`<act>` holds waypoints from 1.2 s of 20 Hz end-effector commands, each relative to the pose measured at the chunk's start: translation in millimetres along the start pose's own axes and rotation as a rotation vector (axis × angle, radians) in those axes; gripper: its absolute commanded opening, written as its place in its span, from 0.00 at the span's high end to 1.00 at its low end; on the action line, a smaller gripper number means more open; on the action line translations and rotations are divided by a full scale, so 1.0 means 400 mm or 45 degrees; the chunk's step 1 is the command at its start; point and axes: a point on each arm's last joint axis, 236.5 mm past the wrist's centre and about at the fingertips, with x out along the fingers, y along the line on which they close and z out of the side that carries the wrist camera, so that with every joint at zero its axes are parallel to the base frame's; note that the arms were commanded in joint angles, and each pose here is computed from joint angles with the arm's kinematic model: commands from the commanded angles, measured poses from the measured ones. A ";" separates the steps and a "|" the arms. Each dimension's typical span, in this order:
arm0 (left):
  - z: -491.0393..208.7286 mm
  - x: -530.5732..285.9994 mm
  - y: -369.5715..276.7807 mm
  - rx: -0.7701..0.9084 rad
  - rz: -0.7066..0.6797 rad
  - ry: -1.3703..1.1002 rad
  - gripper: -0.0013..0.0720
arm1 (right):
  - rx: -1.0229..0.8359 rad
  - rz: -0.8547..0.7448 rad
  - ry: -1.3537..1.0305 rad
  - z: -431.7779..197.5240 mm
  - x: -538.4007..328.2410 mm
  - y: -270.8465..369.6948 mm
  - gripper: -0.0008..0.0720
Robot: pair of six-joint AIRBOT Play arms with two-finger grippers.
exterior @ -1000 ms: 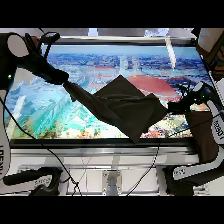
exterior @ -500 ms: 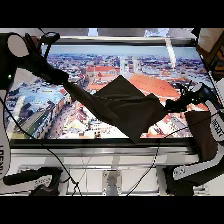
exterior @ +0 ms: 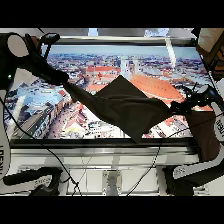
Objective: Fold the shirts.
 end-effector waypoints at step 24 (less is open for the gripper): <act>0.000 0.000 0.000 -0.043 0.000 0.001 0.97 | 0.404 0.487 -0.310 -0.054 -0.032 -0.050 0.47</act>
